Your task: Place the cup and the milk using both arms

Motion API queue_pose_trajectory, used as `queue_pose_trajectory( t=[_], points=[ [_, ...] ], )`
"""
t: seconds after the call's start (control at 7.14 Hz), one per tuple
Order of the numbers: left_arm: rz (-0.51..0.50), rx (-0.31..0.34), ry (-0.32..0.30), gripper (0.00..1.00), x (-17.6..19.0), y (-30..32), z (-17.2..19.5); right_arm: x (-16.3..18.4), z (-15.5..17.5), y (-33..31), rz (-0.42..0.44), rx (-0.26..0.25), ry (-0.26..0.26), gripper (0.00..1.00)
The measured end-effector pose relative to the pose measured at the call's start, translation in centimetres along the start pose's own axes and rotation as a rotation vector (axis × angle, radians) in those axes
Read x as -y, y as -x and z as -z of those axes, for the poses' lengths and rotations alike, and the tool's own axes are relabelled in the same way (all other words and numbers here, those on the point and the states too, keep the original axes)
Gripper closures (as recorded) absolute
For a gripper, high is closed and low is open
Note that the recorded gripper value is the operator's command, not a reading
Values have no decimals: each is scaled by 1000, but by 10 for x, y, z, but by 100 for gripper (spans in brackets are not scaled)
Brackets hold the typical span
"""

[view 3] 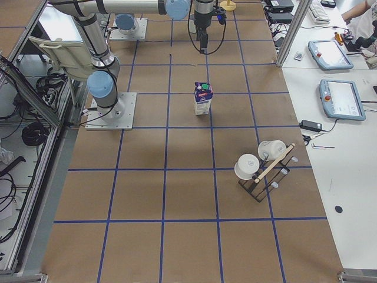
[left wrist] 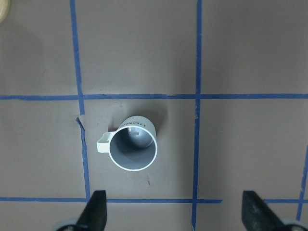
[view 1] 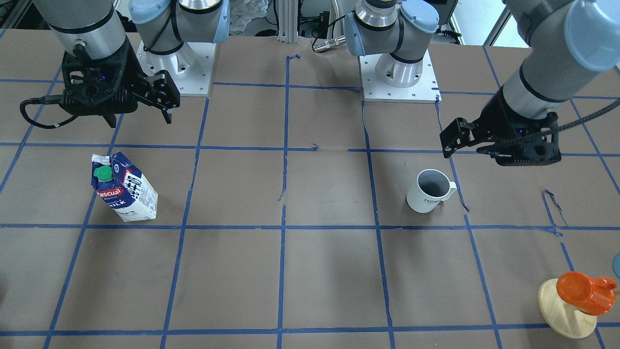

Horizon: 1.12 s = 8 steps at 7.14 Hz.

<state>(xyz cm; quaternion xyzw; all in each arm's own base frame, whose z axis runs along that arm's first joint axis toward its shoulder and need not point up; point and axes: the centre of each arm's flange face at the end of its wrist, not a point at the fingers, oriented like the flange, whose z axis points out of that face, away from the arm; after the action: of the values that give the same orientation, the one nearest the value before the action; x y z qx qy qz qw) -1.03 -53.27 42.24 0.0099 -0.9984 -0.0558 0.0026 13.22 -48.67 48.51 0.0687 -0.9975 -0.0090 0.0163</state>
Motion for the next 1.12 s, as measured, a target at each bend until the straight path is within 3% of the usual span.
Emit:
queue_pose_trajectory(
  t=[0.42,0.7,0.84,0.98,1.12],
  points=[
    [-9,0,-24,0,-4,54,-118,1,1,-3,-5,0,-6,0],
    [-5,-2,30,0,-4,62,-161,4,0,-14,-26,2,-11,0],
    [2,-9,69,26,-4,63,-175,6,0,-27,-52,4,-12,0],
    [29,-16,101,28,-6,63,-182,6,2,-39,-78,7,-15,0],
    [111,-19,118,59,-8,63,-184,7,2,-44,-92,12,-16,0]
  ],
)
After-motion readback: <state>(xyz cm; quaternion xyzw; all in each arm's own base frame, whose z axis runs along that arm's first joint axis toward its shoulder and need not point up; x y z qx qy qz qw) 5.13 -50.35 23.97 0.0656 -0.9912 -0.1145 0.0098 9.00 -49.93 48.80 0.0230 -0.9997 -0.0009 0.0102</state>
